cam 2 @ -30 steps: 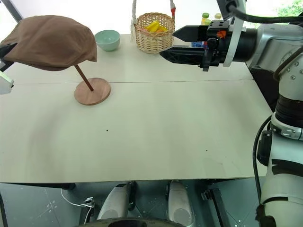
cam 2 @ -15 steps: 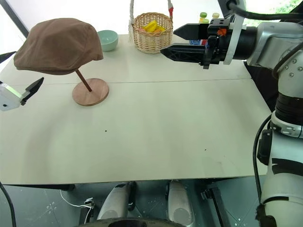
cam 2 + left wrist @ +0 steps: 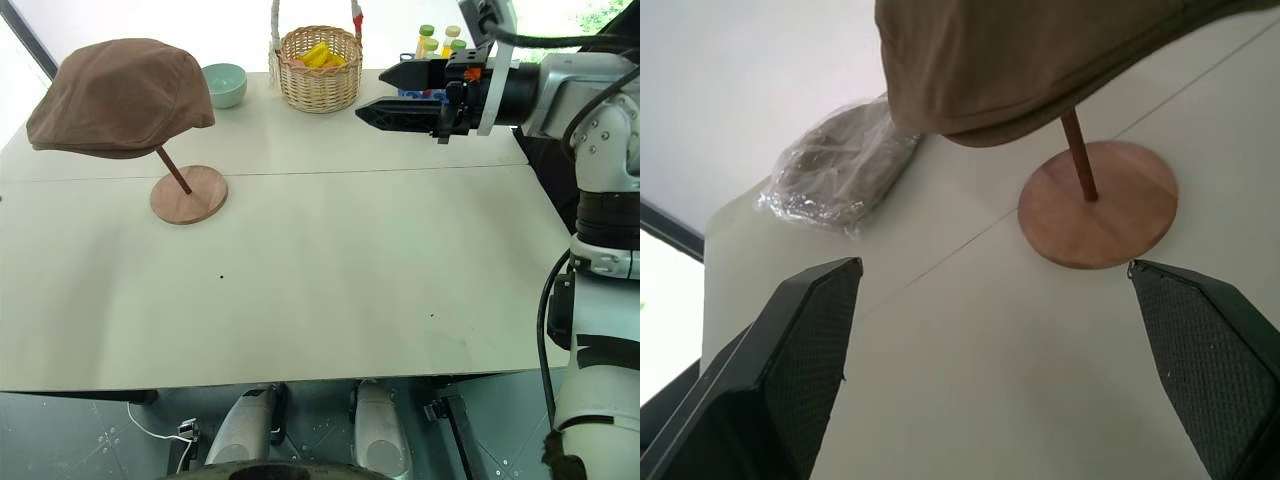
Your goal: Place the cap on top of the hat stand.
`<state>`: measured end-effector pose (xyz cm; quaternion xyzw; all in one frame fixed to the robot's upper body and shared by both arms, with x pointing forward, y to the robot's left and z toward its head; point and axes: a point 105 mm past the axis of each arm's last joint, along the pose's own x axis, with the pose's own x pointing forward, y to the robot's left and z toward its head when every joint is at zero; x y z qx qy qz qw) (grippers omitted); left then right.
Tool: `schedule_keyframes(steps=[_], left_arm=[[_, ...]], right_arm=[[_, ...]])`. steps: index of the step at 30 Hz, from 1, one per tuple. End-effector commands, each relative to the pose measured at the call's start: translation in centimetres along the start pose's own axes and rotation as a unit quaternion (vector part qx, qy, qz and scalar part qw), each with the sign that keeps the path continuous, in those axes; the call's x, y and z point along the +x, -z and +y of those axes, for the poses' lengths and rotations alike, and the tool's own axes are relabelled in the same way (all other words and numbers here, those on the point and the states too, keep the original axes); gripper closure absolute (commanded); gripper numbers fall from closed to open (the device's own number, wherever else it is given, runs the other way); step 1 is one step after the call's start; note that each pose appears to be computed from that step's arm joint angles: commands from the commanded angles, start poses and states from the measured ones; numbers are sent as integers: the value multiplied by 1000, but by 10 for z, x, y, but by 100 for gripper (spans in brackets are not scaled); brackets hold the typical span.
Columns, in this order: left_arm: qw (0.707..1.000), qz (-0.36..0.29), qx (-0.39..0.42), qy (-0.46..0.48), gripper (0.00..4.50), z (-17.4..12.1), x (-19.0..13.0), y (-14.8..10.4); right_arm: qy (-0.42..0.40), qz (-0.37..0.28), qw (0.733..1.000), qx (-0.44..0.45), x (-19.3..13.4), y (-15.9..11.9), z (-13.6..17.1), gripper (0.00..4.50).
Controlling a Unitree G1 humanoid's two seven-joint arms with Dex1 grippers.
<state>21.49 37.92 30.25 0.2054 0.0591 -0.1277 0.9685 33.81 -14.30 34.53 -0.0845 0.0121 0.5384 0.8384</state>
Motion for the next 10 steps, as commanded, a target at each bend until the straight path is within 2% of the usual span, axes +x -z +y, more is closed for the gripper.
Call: schedule_keyframes(steps=[1, 6, 10], left_arm=[[998, -17, -55, 30, 4, 6, -25, -20], [995, -23, -79, 54, 4, 12, -38, -37], [994, -17, -76, 82, 4, 5, -41, -47]], right_arm=[[-5, -12, 999, -49, -8, -22, 0, 0], [-29, -22, 998, -59, -10, -32, -1, 0], [-54, -13, 997, -62, -7, -26, 4, 0]])
